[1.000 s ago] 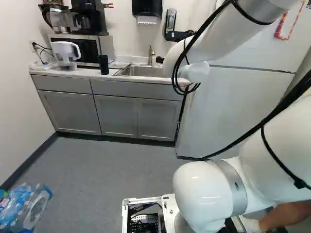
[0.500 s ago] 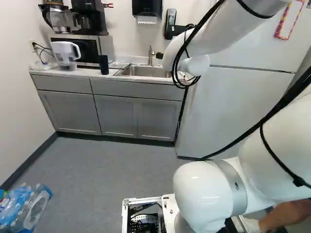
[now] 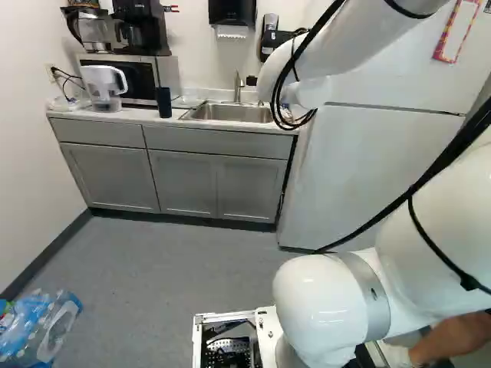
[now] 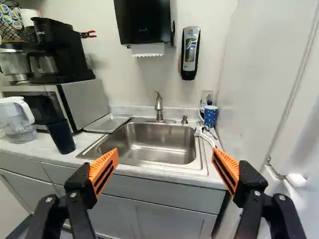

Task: Rinse the cup and place it in the tray

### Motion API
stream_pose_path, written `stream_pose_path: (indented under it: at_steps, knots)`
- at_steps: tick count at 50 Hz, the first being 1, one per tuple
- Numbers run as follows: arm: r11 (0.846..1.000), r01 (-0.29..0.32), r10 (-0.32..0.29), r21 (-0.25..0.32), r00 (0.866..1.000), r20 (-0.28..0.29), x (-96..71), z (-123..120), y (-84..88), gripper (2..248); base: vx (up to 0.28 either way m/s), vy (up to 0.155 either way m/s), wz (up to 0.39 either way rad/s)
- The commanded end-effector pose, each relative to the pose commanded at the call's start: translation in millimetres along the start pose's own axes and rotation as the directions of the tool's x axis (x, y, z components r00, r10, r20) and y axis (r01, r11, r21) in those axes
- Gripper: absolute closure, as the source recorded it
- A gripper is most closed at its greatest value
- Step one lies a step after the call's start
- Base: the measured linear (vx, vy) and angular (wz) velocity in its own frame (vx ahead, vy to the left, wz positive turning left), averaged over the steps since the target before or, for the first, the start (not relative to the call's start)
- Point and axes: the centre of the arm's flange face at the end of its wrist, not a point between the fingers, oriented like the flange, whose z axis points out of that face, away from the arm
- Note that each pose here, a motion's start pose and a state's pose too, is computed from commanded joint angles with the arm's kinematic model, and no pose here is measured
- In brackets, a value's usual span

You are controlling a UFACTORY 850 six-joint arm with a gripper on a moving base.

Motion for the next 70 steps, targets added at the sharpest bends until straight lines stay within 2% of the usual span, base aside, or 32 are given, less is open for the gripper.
stream_pose_path:
  at_steps: [70]
  knots:
    - [1.0,0.0,0.0,0.0,1.0,0.002,65.9,15.1,0.0,3,0.0,0.0,0.0]
